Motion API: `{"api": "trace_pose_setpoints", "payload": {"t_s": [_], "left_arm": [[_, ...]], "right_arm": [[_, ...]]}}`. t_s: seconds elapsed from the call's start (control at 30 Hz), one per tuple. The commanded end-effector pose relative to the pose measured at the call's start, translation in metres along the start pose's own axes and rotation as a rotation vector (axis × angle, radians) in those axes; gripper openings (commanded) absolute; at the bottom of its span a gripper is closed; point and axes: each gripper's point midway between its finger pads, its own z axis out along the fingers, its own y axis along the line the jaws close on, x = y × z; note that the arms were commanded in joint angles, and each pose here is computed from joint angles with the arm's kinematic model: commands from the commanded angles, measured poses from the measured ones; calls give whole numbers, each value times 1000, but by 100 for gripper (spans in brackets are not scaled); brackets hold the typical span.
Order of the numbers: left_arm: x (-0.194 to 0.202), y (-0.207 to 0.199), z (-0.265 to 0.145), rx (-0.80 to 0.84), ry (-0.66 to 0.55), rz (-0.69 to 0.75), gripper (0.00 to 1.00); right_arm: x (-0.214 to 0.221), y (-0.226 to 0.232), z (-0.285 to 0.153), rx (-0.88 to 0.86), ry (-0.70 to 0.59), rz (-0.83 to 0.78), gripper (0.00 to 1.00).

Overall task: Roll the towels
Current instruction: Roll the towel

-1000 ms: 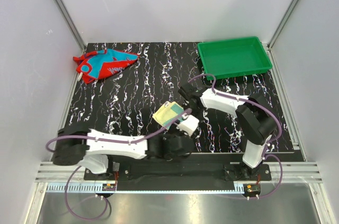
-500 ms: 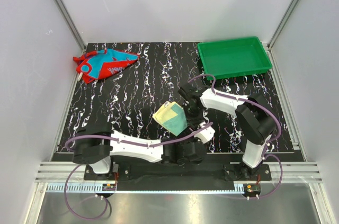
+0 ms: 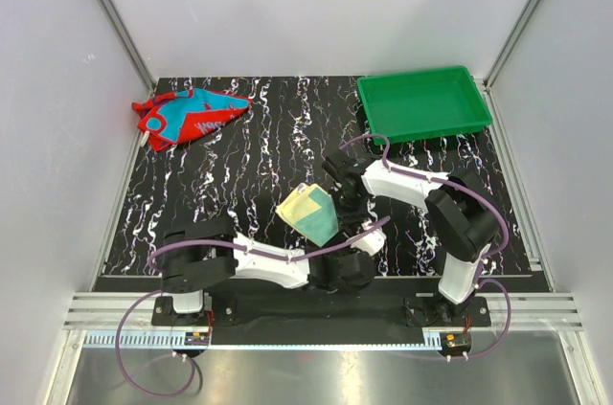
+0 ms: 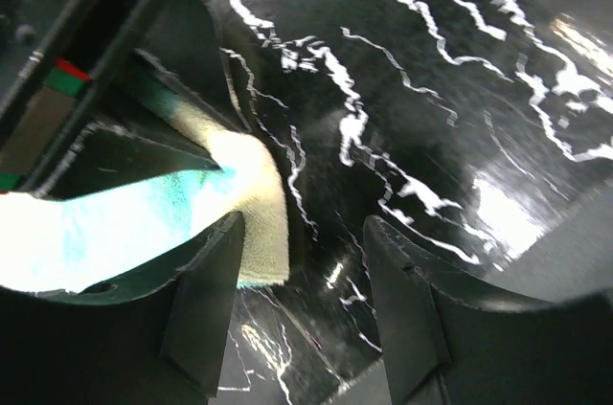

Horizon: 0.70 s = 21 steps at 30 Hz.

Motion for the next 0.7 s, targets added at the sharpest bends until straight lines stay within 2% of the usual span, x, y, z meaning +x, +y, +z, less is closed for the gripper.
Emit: {"api": "trace_pose_setpoints", "payload": {"t_s": [0.0,0.3,0.43,0.47,0.57,0.67], "left_arm": [[0,-1,10,4,6,-65,57],[22,14,22,-5,74,-129,49],[30,19,27,7,104,-149,48],[30,19,29,7,107,-155,49],[31,27,30,-1,112,-182,66],[23,33,25,-13,77,-191,74]], "right_arm": [[5,1,1,-6,17,-15,8],[7,-5,-4,-9,11,-12,8],[10,-12,-6,-3,16,-3,8],[10,-12,-8,-8,10,-4,8],[11,-16,-11,-15,6,1,8],[12,-18,-12,-20,7,1,8]]}}
